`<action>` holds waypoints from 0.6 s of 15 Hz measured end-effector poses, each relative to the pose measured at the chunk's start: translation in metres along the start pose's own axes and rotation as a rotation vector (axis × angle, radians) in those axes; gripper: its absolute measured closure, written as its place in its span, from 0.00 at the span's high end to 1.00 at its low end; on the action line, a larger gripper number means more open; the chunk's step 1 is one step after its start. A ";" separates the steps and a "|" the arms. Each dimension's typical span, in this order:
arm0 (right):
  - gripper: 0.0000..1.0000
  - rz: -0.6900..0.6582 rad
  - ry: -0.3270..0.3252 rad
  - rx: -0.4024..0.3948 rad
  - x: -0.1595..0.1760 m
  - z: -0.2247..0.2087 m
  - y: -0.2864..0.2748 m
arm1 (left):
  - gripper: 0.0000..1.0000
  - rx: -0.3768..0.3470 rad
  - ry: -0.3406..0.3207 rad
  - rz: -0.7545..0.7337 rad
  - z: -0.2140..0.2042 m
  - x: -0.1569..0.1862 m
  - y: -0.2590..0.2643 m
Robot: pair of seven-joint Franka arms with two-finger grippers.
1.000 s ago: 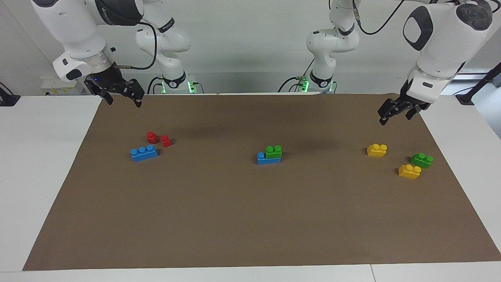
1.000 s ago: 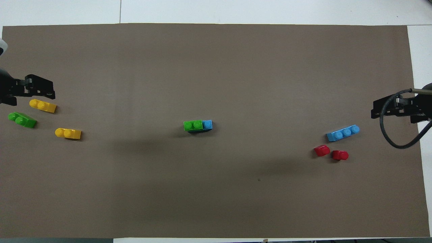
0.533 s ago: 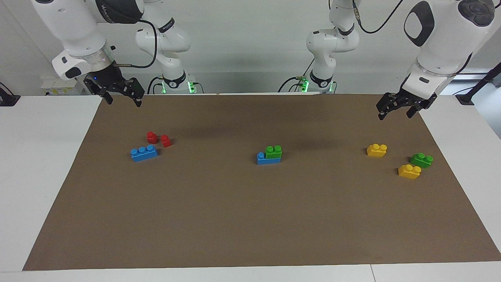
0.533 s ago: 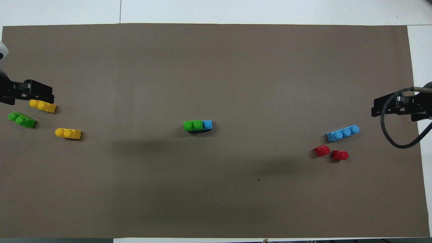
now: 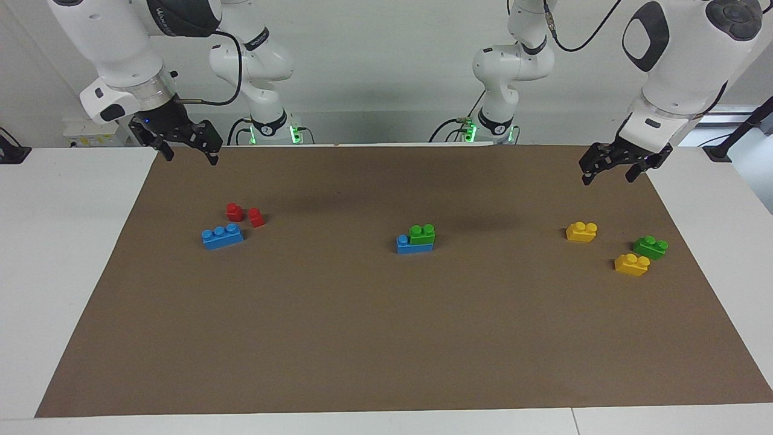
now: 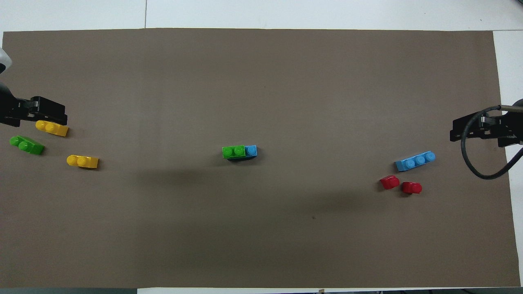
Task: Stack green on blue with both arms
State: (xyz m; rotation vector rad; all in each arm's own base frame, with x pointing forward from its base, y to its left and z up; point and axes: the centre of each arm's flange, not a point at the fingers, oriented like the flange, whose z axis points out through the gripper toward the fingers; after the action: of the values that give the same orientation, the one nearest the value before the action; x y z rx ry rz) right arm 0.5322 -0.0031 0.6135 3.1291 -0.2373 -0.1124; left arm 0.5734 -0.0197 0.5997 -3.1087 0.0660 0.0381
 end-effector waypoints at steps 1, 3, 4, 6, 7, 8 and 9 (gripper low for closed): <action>0.99 0.000 0.000 0.000 0.000 0.000 0.000 | 1.00 -0.002 0.001 0.000 0.000 0.000 0.000; 0.99 0.000 -0.005 -0.001 0.000 0.003 0.000 | 1.00 -0.013 0.003 0.000 -0.001 0.000 0.001; 0.99 0.000 -0.009 -0.001 0.000 0.004 0.000 | 1.00 -0.016 0.003 -0.001 -0.001 0.000 0.002; 0.99 -0.007 -0.012 -0.002 0.000 0.006 0.000 | 1.00 -0.019 0.003 -0.001 -0.001 0.000 0.002; 0.99 -0.029 -0.012 -0.001 0.000 0.006 0.001 | 1.00 -0.020 0.003 -0.002 -0.001 0.000 0.002; 0.99 -0.051 -0.012 -0.001 0.000 0.006 0.002 | 1.00 -0.020 0.003 -0.002 -0.001 0.000 0.002; 0.99 -0.065 -0.012 -0.001 0.000 0.006 0.003 | 1.00 -0.020 0.003 -0.003 -0.001 0.000 0.002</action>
State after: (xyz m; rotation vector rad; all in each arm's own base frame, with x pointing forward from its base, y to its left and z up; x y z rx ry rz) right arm 0.5317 -0.0060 0.6077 3.1370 -0.1350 -0.1312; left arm 0.5736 -0.0218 0.6008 -3.1288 0.0620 0.0337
